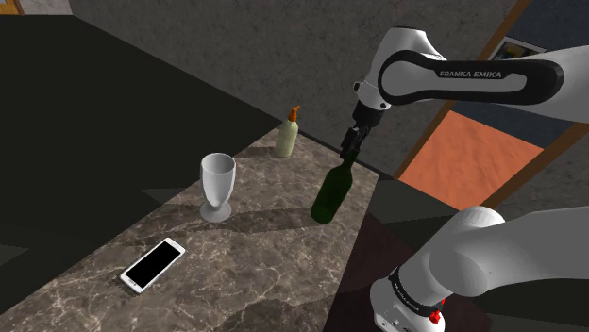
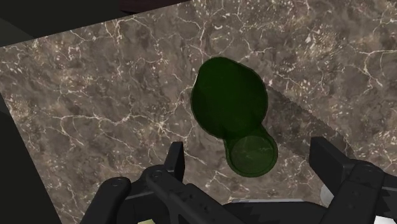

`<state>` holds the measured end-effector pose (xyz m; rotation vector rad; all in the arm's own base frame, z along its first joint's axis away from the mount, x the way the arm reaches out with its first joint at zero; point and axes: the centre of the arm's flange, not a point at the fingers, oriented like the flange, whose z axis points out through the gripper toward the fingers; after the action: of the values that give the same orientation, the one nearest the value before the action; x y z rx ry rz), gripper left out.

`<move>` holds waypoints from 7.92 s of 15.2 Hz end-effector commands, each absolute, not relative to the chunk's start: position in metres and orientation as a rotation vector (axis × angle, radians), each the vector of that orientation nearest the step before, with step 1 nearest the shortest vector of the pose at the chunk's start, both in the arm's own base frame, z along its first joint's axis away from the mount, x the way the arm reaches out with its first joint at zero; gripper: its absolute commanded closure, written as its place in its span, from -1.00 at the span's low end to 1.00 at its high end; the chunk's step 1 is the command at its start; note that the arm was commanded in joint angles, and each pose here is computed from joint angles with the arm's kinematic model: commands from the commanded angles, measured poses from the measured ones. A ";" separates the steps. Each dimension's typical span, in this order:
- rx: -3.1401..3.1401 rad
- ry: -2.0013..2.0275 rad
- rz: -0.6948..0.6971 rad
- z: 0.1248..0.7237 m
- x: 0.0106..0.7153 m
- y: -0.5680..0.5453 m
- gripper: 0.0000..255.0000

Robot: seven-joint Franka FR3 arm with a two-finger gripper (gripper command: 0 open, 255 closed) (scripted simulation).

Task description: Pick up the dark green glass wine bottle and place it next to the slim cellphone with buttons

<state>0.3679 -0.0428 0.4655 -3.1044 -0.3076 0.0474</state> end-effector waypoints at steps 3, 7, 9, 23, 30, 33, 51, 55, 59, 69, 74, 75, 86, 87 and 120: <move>-3.104 -0.308 0.047 0.465 0.368 -0.043 1.00; -3.104 -0.308 0.047 0.465 0.368 -0.043 1.00; -3.104 -0.308 0.047 0.465 0.368 -0.043 1.00; -3.104 -0.308 0.047 0.529 0.368 -0.043 1.00; -3.104 -0.308 0.047 0.566 0.368 -0.043 1.00; -3.104 -0.308 0.047 0.582 0.368 -0.043 1.00; -3.104 -0.308 0.047 0.677 0.368 -0.043 1.00; -3.104 -0.308 0.047 0.698 0.368 -0.043 1.00; -3.104 -0.308 0.047 0.719 0.368 -0.043 1.00; -3.104 -0.308 0.047 0.772 0.368 -0.043 1.00; -3.104 -0.308 0.047 0.798 0.368 -0.043 1.00; -3.104 -0.308 0.047 0.803 0.368 -0.043 1.00; -3.104 -0.308 0.047 0.861 0.368 -0.043 1.00; -3.104 -0.308 0.047 0.852 0.369 -0.033 1.00; -3.104 -0.308 0.047 0.557 0.418 0.284 1.00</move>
<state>0.4166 0.2737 0.5683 -3.1051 -0.3089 0.0497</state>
